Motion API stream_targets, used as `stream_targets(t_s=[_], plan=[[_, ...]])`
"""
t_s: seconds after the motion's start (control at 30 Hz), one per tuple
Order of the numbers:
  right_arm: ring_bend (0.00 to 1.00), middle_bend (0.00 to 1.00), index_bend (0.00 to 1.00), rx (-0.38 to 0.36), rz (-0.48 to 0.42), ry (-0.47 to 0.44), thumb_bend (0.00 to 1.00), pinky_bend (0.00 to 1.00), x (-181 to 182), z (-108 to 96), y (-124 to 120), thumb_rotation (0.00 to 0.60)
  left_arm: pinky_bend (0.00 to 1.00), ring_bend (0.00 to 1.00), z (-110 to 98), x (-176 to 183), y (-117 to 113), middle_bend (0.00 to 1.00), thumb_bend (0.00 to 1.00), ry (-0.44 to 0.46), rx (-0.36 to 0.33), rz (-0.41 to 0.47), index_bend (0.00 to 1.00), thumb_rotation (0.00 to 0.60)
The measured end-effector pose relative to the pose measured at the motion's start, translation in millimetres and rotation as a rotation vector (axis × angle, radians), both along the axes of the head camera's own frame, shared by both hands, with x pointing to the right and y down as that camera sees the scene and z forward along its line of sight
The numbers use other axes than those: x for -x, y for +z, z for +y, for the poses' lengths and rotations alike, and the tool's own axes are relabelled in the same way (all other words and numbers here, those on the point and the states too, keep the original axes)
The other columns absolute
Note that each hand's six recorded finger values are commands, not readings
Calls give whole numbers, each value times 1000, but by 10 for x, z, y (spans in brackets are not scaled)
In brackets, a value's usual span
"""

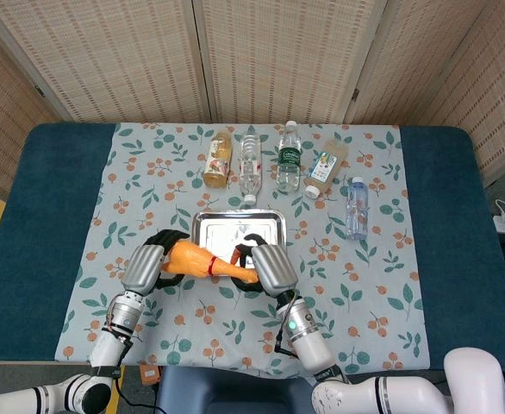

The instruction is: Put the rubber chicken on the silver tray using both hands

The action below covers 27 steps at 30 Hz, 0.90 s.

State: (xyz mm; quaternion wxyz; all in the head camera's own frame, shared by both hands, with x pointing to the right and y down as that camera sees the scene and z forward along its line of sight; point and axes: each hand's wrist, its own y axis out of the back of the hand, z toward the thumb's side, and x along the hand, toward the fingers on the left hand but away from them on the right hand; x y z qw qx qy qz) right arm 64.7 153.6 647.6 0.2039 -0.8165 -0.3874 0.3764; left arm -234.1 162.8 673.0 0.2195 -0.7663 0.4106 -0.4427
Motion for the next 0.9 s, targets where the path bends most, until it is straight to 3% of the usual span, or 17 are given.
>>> stream_targets(t_s=[0.07, 0.2, 0.33, 0.43, 0.5, 0.57, 0.6, 0.63, 0.7, 0.77, 0.8, 0.9], plan=[[608, 591, 888, 0, 6, 0, 277, 821, -13, 1, 11, 600, 663, 568, -12, 2, -15, 692, 545, -28, -4, 23, 756, 600], [608, 591, 888, 2, 16, 2, 278, 822, -42, -1, 31, 600, 856, 691, -31, 14, -32, 798, 685, -64, -20, 51, 856, 600], [608, 591, 888, 4, 18, 5, 277, 822, -52, -6, 32, 600, 903, 729, -24, 2, -47, 835, 800, -14, -56, 25, 892, 600], [608, 591, 888, 4, 18, 1, 278, 822, -43, 4, 27, 600, 915, 740, 6, -22, -66, 849, 824, 33, -80, 5, 907, 600], [608, 591, 888, 3, 20, -2, 277, 822, -36, 10, 24, 600, 919, 743, 9, -23, -76, 853, 811, 40, -84, 2, 909, 600], [608, 591, 888, 4, 19, -3, 277, 822, -28, 17, 20, 600, 879, 727, 14, -34, -87, 835, 718, 41, -84, 10, 898, 600], [608, 591, 888, 3, 19, -2, 277, 822, -28, 16, 18, 600, 833, 698, 14, -32, -95, 805, 674, 37, -85, 16, 868, 600], [608, 591, 888, 2, 19, -1, 277, 822, -28, 15, 15, 600, 728, 612, 14, -25, -105, 709, 603, 32, -86, 20, 749, 600], [608, 591, 888, 1, 19, 1, 278, 822, -27, 16, 13, 600, 452, 267, 30, -21, -108, 297, 470, 39, -77, 19, 243, 600], [608, 591, 888, -3, 24, 0, 278, 822, -26, 15, 14, 600, 300, 56, 70, -32, -79, 52, 418, 62, -32, 20, 16, 600], [608, 591, 888, -5, 28, -1, 278, 822, -25, 15, 14, 600, 240, 5, 90, -41, -62, 1, 402, 73, -5, 23, 0, 600], [608, 591, 888, -12, 33, -3, 278, 822, -13, 19, 4, 600, 155, 0, 149, -60, -18, 0, 367, 98, 100, 42, 0, 600]])
